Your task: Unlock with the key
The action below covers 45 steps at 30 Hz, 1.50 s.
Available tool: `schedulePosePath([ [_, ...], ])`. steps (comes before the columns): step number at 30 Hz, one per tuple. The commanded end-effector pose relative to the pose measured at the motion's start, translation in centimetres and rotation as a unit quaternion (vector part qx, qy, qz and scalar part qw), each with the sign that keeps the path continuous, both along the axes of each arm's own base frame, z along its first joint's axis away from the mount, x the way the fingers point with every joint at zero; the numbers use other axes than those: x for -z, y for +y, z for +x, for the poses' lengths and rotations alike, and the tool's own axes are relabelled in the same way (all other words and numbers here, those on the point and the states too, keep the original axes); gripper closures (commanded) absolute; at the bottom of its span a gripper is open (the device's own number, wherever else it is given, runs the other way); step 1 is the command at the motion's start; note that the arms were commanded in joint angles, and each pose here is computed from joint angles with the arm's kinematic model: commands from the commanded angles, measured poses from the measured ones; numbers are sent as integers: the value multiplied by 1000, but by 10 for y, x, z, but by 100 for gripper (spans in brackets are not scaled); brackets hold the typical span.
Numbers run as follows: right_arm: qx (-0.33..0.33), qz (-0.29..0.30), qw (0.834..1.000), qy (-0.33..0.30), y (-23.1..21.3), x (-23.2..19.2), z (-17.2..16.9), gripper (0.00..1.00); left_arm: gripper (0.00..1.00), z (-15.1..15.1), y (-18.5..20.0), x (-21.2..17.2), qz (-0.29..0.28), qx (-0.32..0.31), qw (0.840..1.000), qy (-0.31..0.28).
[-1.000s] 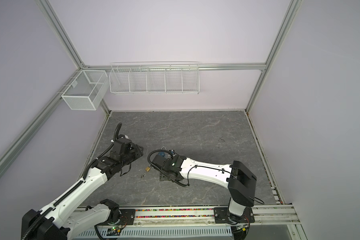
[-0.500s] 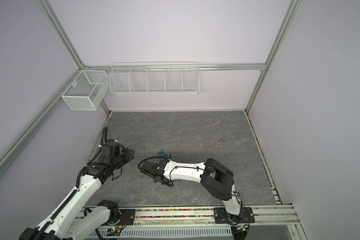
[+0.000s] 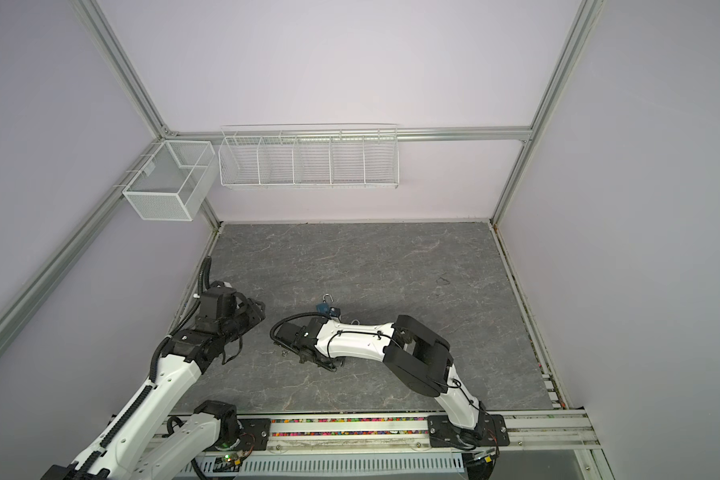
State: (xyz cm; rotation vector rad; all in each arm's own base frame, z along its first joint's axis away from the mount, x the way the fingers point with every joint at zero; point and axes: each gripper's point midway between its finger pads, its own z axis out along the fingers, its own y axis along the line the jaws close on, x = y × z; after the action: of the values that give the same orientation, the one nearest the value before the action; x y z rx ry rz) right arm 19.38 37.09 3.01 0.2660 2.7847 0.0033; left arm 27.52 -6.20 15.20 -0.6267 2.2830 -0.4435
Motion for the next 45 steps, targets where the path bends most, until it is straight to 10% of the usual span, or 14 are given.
schedulePosePath([
  [1,18,-32,999,0,-15,5,1,32,50,-2,4,8,-2,-14,1000,10],
  [45,-196,24,978,59,-78,-30,-44,33,50,-21,-1,-8,-50,-13,998,-18],
])
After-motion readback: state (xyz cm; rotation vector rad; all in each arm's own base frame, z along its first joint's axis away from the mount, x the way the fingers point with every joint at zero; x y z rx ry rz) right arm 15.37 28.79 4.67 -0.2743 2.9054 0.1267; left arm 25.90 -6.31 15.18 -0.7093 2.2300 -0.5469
